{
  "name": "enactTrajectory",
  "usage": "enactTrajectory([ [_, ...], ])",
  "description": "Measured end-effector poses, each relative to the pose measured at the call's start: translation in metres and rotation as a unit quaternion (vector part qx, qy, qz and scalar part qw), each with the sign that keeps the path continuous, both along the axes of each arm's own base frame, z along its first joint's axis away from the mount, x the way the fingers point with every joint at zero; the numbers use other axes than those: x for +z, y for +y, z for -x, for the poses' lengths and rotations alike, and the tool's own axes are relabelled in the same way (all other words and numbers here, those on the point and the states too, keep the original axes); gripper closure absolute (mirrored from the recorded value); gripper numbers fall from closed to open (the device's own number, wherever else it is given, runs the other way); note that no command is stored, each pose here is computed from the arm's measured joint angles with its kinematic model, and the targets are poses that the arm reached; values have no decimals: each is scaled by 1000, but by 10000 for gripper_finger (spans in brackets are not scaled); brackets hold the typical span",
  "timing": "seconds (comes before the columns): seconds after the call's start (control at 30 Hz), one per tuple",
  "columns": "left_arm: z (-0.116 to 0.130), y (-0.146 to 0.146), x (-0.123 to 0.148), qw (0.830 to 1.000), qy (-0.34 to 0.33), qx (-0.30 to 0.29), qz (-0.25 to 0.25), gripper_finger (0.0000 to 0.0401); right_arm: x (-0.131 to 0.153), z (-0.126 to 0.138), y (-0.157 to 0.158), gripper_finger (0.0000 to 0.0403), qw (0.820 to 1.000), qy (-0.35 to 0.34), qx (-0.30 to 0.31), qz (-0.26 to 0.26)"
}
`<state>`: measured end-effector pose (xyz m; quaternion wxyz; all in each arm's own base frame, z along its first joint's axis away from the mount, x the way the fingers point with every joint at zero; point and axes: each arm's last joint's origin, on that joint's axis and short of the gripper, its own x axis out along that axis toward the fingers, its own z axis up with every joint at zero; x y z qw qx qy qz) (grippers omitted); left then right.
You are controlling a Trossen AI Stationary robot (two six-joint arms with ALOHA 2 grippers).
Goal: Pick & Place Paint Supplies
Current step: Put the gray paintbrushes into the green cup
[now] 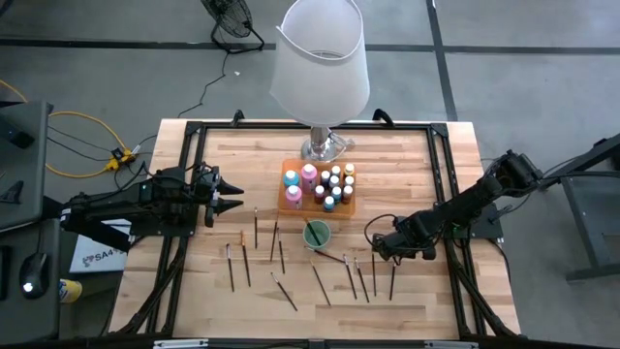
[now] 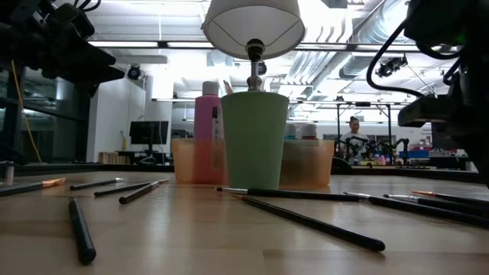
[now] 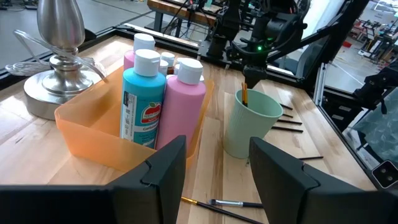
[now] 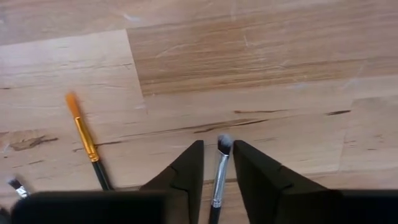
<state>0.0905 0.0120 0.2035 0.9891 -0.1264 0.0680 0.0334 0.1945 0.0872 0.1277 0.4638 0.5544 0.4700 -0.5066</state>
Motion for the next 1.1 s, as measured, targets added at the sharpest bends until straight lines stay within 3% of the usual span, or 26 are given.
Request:
enactTrajectory([
  [0.3, 0, 0, 0, 1000, 0, 0, 0, 229, 0, 0, 0, 390, 1000, 0, 13, -5],
  [0.57, 0, 0, 0, 1000, 0, 0, 0, 229, 2, -4, 3, 397, 999, -23, 30, -14],
  [1.1, 0, 0, 0, 1000, 0, 0, 0, 229, 73, -32, 14, 399, 972, -189, 87, 113],
])
